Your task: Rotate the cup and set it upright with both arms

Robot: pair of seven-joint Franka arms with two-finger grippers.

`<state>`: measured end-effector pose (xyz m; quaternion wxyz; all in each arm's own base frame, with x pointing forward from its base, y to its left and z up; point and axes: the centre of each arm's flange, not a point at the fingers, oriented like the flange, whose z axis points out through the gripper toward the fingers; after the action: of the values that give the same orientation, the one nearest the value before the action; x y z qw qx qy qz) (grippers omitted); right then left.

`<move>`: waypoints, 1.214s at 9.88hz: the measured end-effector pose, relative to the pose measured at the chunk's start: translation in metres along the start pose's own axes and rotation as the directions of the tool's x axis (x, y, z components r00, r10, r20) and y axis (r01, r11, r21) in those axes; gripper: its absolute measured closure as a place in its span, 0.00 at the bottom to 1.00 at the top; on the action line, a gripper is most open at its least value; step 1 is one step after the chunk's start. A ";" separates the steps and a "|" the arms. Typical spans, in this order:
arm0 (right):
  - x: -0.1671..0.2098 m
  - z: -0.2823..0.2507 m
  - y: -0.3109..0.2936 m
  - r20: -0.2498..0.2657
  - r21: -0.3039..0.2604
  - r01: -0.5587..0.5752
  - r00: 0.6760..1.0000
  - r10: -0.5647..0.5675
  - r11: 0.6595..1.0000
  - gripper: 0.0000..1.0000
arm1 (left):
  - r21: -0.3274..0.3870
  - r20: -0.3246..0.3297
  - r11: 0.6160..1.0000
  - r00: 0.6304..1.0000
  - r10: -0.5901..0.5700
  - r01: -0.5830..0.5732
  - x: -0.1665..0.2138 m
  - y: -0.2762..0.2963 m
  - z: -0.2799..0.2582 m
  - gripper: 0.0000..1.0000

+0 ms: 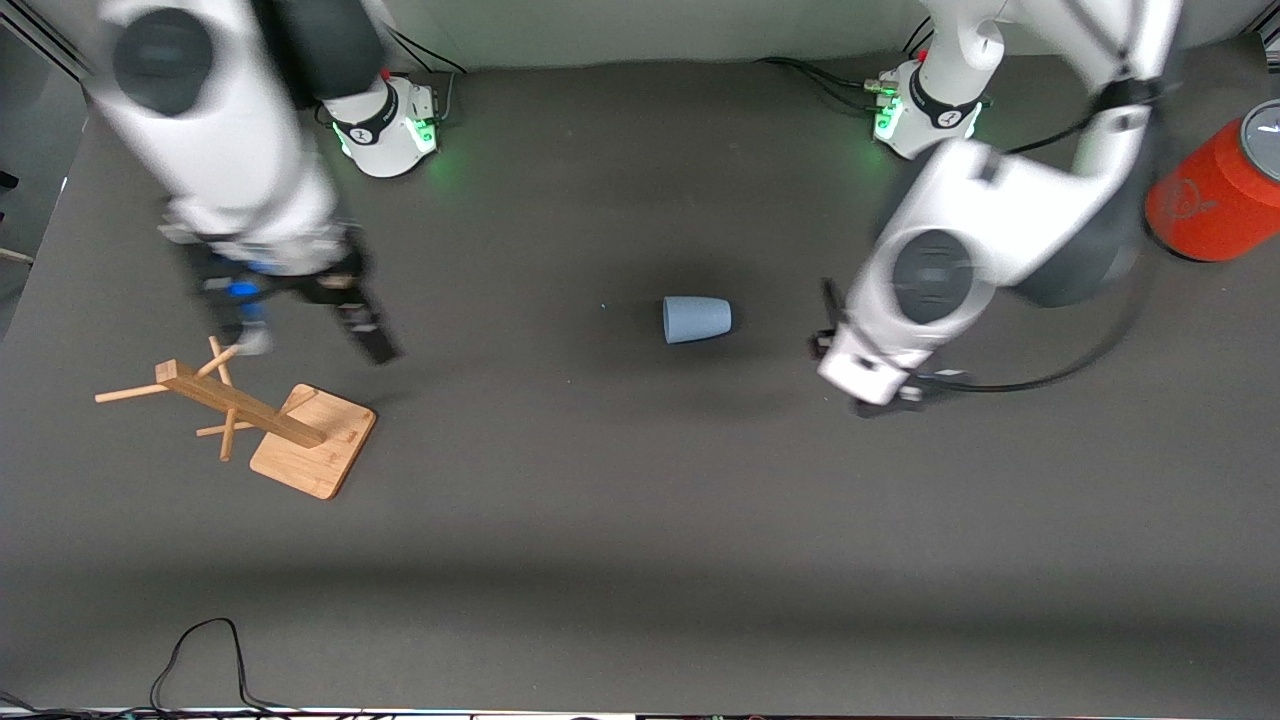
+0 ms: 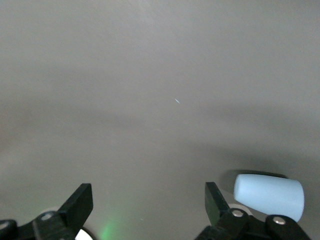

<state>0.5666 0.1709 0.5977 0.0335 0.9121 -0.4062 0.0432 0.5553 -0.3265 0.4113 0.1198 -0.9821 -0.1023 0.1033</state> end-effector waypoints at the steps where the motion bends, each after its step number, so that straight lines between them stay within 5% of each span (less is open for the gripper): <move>1: 0.037 -0.003 0.035 0.002 -0.001 0.112 0.994 -0.112 0.994 0.00 | 0.038 -0.019 0.999 1.000 -0.005 0.006 -0.018 0.040 0.014 0.00; 3: 0.098 -0.001 0.092 0.009 -0.004 0.353 0.935 -0.353 0.935 0.00 | 0.105 -0.096 0.993 0.995 -0.038 0.048 -0.056 0.119 0.044 0.00; 8: 0.154 0.003 0.145 0.011 0.049 0.730 0.682 -0.731 0.681 0.00 | 0.215 -0.260 0.974 0.966 -0.012 0.070 -0.184 0.249 0.128 0.00; 10: 0.153 0.001 0.146 0.005 0.050 0.768 0.639 -0.769 0.639 0.00 | 0.299 -0.295 0.953 0.955 0.039 0.053 -0.206 0.264 0.170 0.00; 12: 0.155 0.001 0.148 0.004 0.050 0.765 0.642 -0.767 0.642 0.00 | 0.359 -0.303 0.931 0.952 0.052 0.063 -0.197 0.263 0.201 0.02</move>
<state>0.5600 -0.0421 0.6170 0.0238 0.9993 0.0182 0.0223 0.3676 -0.5777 0.1884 0.3147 -0.9464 -0.0642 -0.0339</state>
